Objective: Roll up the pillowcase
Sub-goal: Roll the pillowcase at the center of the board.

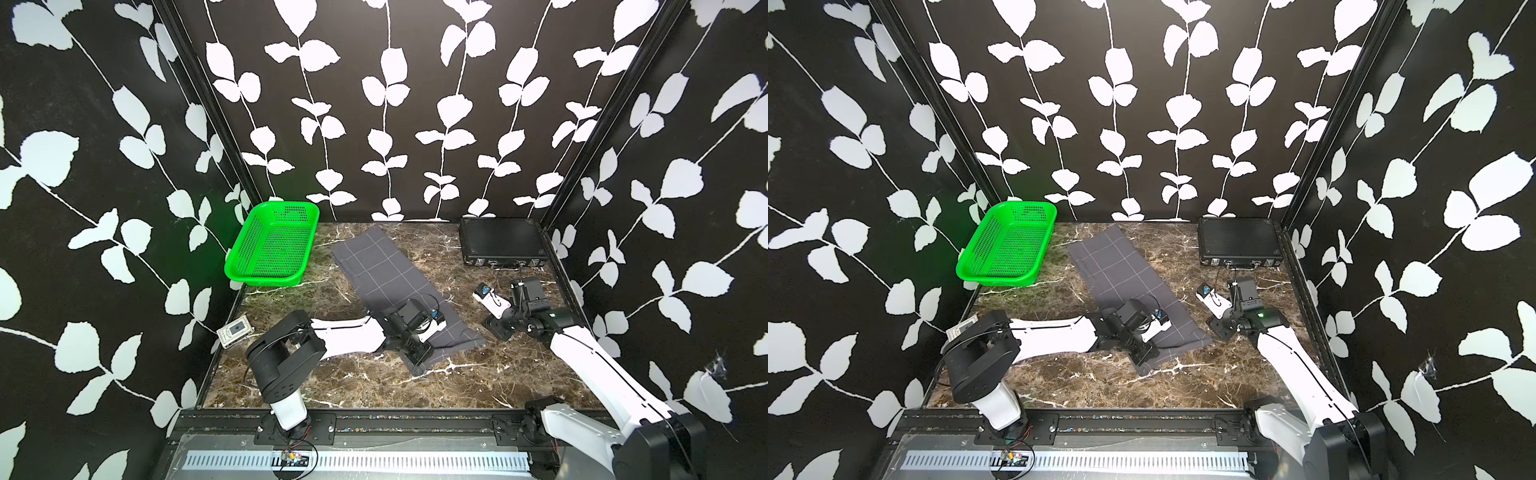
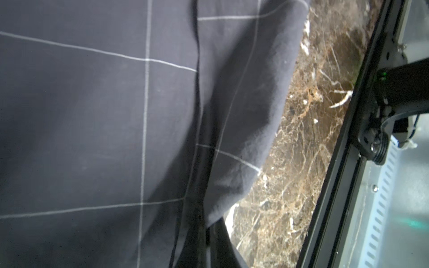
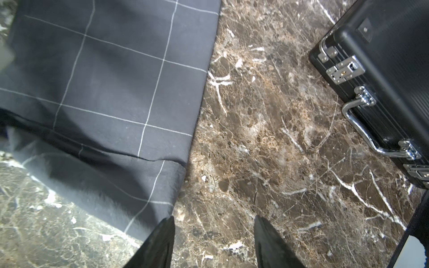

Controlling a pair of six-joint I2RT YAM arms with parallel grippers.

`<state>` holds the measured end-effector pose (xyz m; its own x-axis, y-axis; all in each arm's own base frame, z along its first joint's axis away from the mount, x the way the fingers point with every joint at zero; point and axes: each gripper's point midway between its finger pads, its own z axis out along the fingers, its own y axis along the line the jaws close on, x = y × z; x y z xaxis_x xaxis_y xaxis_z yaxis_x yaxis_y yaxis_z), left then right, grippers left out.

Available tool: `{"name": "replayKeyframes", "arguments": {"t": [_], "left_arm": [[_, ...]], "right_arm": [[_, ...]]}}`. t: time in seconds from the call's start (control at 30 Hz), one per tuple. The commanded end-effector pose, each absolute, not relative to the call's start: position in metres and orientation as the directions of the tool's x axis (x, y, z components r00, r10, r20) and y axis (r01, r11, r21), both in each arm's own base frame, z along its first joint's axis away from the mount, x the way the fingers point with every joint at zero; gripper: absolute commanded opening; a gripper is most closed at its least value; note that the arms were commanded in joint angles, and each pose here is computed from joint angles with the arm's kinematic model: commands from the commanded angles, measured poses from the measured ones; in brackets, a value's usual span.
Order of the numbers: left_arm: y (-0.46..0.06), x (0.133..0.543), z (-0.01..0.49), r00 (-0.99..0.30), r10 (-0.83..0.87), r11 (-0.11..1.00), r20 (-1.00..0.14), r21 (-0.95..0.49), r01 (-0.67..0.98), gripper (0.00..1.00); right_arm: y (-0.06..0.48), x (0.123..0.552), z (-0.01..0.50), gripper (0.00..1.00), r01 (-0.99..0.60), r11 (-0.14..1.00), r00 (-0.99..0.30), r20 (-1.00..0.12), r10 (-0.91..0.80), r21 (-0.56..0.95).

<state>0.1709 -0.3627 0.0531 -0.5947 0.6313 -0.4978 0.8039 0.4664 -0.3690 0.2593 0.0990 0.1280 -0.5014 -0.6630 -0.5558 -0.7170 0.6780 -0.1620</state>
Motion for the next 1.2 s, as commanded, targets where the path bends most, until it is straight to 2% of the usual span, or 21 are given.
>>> {"name": "replayKeyframes", "arguments": {"t": [0.0,0.2,0.5,0.83,1.17], "left_arm": [[-0.361,0.181,0.072,-0.621,0.567,0.482,-0.541,-0.393,0.783,0.00],[-0.354,0.193,0.073,-0.673,0.509,0.513,-0.537,-0.438,0.738,0.01],[-0.339,0.201,0.065,-0.681,0.537,0.539,-0.499,-0.418,0.731,0.05],[-0.336,0.208,0.061,-0.655,0.584,0.535,-0.480,-0.380,0.755,0.21],[-0.336,0.228,0.057,-0.635,0.606,0.528,-0.479,-0.355,0.771,0.18]], "right_arm": [[0.102,0.253,0.128,0.57,-0.734,0.664,-0.487,-0.568,-0.663,-0.145],[0.107,0.253,0.129,0.58,-0.747,0.652,-0.476,-0.581,-0.661,-0.130],[0.122,0.259,0.119,0.58,-0.769,0.635,-0.467,-0.613,-0.637,-0.074],[0.160,0.293,0.103,0.56,-0.791,0.605,-0.420,-0.640,-0.643,-0.088],[0.181,0.316,0.082,0.55,-0.783,0.602,-0.394,-0.623,-0.675,-0.157]]}}
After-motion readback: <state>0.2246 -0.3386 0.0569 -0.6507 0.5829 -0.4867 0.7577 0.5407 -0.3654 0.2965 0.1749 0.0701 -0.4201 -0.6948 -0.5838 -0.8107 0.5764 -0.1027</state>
